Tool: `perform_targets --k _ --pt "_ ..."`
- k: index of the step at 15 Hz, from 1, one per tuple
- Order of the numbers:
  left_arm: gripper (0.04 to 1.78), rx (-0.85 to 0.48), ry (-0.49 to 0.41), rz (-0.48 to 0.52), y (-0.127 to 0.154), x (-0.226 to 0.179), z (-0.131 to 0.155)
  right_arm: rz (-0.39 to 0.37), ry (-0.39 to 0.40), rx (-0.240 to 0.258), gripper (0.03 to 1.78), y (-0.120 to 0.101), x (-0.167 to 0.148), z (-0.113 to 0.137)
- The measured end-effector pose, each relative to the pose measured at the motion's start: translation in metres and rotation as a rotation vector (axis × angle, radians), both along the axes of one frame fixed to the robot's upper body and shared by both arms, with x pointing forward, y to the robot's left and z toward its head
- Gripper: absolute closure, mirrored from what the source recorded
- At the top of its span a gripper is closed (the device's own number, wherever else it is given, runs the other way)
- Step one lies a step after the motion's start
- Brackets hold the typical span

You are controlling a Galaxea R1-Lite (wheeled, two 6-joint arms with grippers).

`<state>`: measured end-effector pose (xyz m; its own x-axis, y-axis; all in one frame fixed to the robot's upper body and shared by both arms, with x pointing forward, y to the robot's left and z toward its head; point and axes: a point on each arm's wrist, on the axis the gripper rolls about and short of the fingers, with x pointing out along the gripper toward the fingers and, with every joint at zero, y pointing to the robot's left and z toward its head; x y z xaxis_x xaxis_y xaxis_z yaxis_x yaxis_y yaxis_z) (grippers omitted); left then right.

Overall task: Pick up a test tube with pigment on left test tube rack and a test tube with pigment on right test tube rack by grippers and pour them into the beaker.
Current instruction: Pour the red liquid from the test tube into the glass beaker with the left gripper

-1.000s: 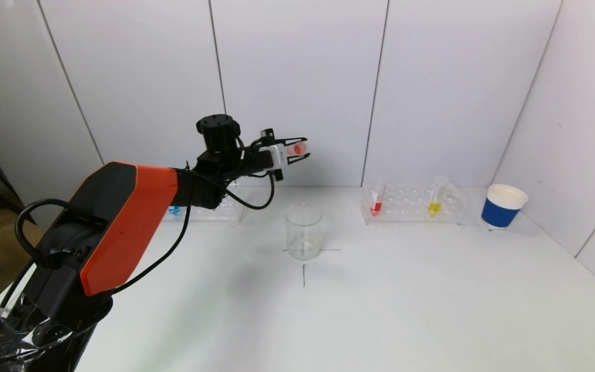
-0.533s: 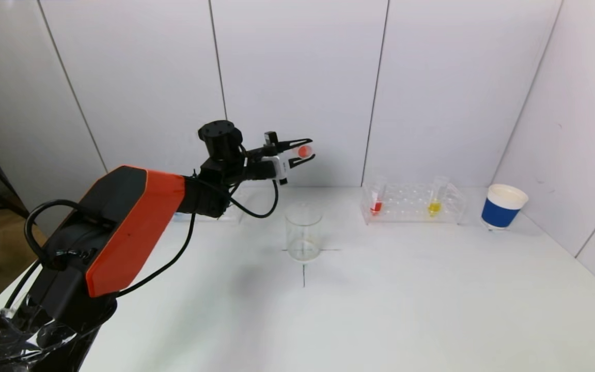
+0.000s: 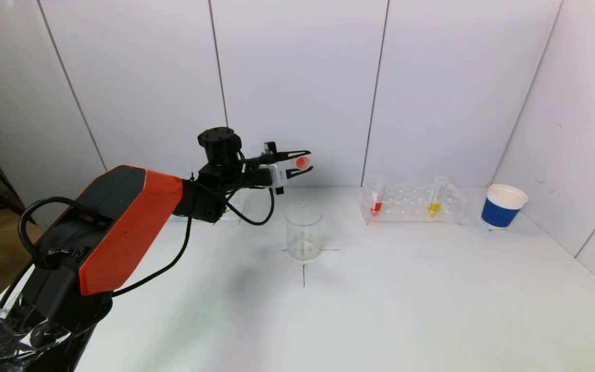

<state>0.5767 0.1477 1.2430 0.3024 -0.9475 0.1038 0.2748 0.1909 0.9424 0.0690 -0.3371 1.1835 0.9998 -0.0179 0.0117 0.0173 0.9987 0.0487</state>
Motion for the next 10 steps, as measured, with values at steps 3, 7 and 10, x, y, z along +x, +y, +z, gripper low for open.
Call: perform_targets --k 3,7,10 --pt "1.36 0.044 0.002 -0.027 0.008 -0.002 -0.005 -0.001 0.000 0.000 0.04 0.000 0.000 0.000" --pt "1.36 0.115 0.025 -0.008 0.022 -0.008 -0.007 0.000 0.000 0.000 0.04 0.000 0.000 0.000" --pt "1.36 0.159 -0.030 0.000 0.026 -0.009 -0.005 0.000 0.000 0.000 0.04 0.000 0.000 0.000"
